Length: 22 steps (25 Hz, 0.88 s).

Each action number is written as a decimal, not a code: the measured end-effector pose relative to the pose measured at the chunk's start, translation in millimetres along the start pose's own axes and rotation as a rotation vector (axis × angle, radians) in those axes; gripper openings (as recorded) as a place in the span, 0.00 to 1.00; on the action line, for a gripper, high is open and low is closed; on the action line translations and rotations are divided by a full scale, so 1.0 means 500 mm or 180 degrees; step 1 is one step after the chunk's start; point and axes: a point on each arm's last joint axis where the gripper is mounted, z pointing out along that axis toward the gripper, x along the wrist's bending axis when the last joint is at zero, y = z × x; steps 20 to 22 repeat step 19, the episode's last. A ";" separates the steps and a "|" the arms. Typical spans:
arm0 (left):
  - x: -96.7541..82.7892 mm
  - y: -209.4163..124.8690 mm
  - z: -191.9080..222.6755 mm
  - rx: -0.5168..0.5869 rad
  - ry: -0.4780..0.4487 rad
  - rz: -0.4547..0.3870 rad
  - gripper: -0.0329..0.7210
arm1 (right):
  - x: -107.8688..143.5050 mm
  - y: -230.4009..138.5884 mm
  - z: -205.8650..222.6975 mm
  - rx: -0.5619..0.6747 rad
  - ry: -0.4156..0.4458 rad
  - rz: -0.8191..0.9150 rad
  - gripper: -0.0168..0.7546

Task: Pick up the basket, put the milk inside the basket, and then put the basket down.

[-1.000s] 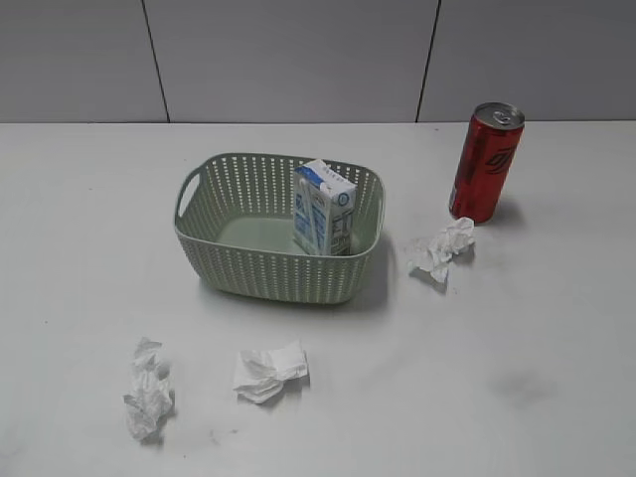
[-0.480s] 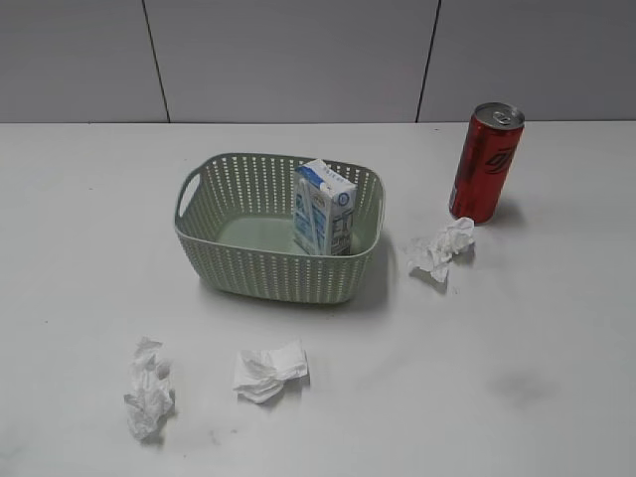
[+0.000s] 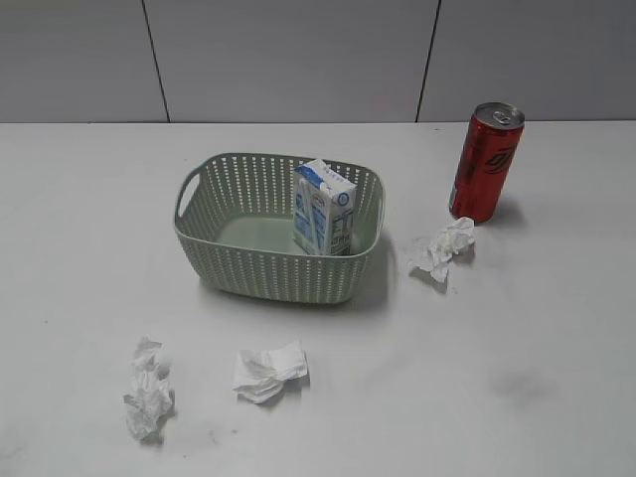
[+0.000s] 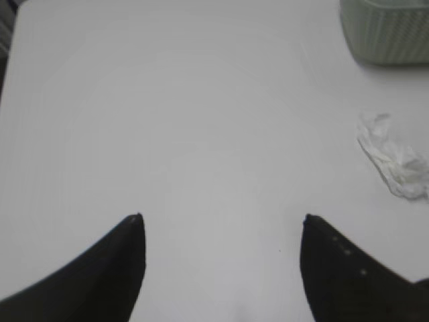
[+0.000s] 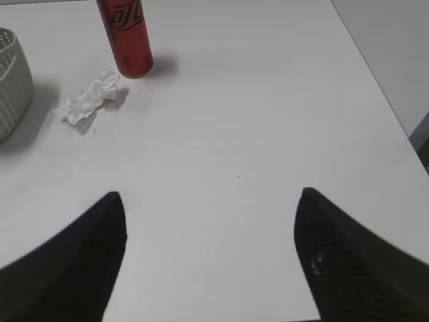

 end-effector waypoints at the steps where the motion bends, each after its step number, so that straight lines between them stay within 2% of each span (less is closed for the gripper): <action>1: 0.000 -0.005 -0.008 -0.0089 0.0092 -0.0046 0.75 | 0.000 0.000 0.000 0.0001 0.0009 -0.0004 0.78; 6: -0.004 -0.021 -0.030 -0.0338 0.0387 -0.0194 0.75 | 0.000 0.000 0.000 0.0001 0.0020 -0.0007 0.78; 22: -0.004 -0.022 -0.030 -0.0345 0.0408 -0.0202 0.70 | 0.000 0.000 0.000 0.0001 0.0020 -0.0007 0.78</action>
